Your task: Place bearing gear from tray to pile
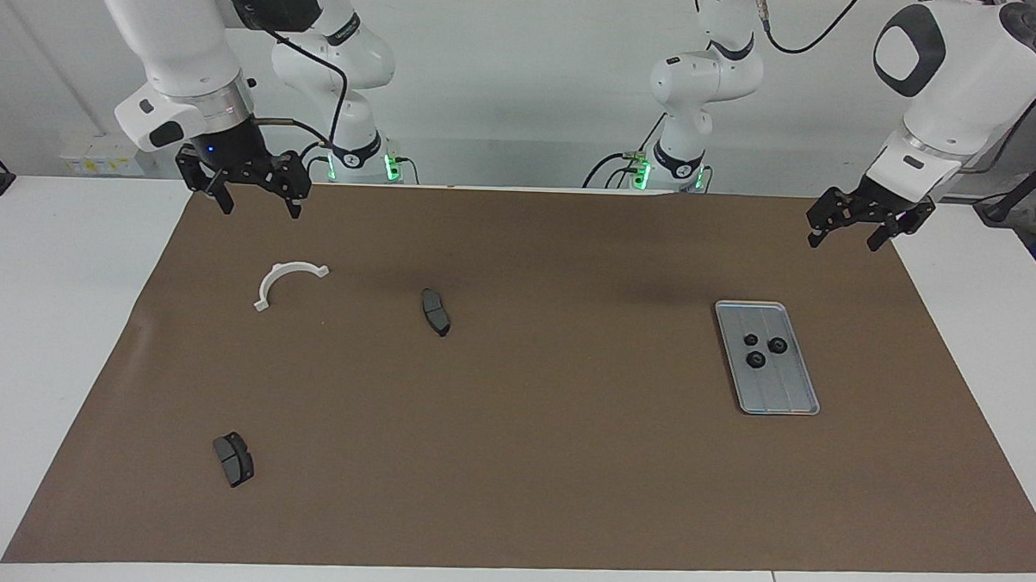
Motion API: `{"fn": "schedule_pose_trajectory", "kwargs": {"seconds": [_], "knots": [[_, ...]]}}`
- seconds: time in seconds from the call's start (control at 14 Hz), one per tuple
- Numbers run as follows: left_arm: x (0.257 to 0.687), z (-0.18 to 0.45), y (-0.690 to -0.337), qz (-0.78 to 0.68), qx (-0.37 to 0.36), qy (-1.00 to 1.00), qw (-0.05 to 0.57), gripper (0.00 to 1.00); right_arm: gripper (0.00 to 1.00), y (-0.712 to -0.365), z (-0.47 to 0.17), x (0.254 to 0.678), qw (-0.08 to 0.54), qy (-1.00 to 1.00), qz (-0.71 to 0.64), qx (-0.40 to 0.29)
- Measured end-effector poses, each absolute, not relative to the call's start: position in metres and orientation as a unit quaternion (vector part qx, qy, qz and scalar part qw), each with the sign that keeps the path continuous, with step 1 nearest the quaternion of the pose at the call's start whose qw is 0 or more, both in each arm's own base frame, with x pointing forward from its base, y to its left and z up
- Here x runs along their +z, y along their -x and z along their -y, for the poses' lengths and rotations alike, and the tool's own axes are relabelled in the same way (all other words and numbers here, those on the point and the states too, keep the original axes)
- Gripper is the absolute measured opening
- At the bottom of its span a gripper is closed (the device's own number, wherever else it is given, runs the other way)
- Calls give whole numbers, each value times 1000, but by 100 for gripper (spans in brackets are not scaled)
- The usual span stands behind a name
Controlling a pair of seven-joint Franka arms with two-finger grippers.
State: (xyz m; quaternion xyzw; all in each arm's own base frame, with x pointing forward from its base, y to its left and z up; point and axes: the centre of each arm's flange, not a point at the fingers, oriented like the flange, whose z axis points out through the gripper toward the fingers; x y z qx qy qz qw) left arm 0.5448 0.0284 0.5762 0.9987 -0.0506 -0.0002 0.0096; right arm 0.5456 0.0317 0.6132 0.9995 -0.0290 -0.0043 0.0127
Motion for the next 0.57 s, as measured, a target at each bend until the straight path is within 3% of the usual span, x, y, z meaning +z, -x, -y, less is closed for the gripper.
{"fn": "schedule_pose_trajectory", "kwargs": {"seconds": [0.43, 0.57], "knots": [[571, -27, -544, 52, -6, -999, 10, 100, 100, -546, -32, 613, 13, -999, 29, -4], [550, -25, -542, 55, -23, -998, 12, 100, 100, -546, -32, 613, 13, -999, 29, -4]]}}
